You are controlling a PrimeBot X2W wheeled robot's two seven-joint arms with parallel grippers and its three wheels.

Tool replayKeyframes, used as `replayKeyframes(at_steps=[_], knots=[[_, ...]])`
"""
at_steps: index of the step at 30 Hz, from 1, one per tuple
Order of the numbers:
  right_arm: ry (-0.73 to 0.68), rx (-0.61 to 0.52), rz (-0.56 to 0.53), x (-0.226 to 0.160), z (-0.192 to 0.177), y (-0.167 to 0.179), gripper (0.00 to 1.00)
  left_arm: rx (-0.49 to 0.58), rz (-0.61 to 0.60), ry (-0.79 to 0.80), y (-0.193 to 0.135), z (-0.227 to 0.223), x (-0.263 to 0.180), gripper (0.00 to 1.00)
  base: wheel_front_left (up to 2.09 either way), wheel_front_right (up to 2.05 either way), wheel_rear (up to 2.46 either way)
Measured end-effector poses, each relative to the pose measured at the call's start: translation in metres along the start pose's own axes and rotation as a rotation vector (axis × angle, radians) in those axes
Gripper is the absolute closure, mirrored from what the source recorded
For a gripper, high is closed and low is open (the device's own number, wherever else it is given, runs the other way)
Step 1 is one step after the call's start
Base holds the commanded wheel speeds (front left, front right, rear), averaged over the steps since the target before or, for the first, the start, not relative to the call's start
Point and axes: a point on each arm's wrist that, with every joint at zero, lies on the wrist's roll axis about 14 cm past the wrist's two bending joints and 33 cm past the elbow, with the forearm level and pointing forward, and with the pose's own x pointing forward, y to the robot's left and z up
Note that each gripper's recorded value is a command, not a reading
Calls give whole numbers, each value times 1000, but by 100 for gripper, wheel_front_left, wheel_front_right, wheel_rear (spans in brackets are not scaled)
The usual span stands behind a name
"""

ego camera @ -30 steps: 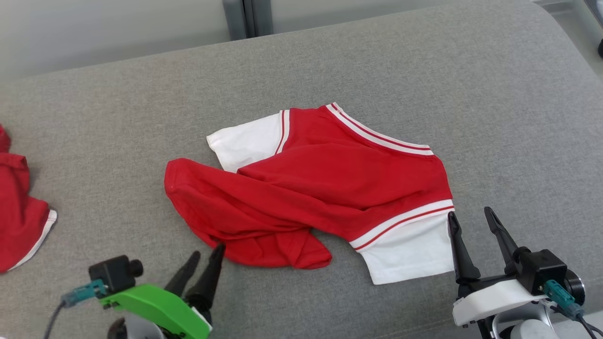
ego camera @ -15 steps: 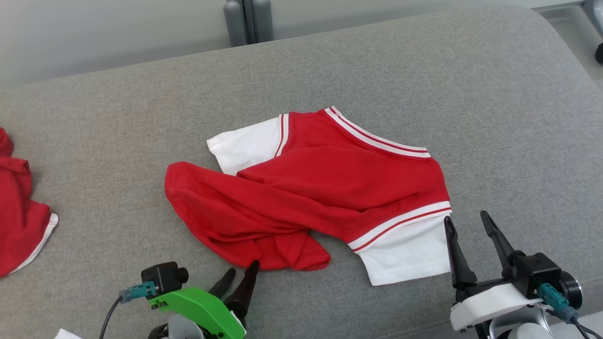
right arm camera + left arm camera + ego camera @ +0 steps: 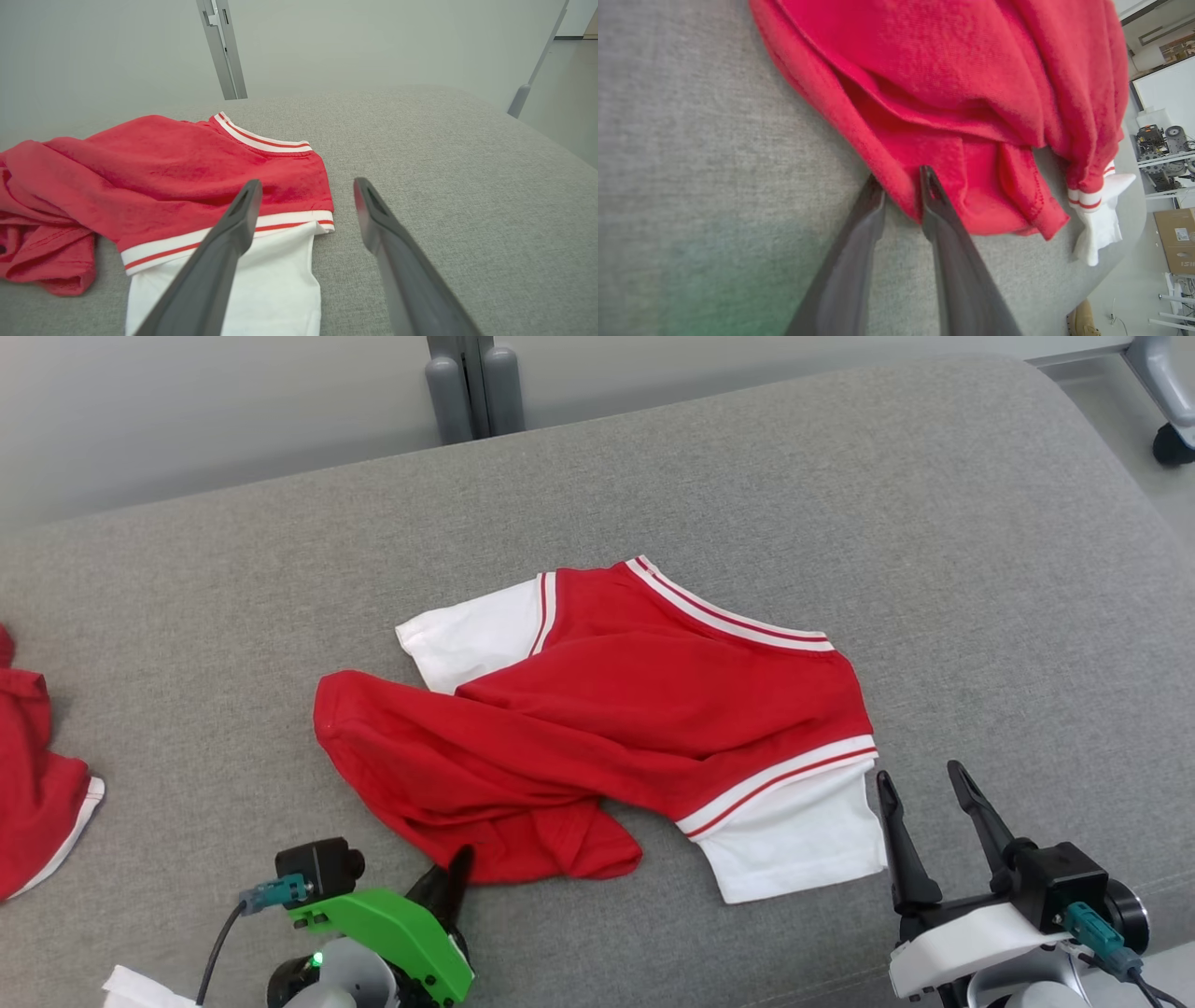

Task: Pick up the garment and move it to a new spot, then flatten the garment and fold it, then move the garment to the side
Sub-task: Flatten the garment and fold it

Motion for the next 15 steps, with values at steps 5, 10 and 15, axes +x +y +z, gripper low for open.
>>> replayKeyframes(at_steps=[5, 10, 15], knots=[[-5, 7, -5, -2, 1, -1, 0, 114, 79, -74, 25, 26, 0, 100, 0, 0, 0], [-5, 12, -10, -4, 1, -2, 0, 250, 168, -162, 55, 66, -12, 100, 0, 0, 0], [-2, 18, -9, -5, 0, -2, 0, 366, 270, -218, 85, 93, -28, 100, 0, 0, 0]])
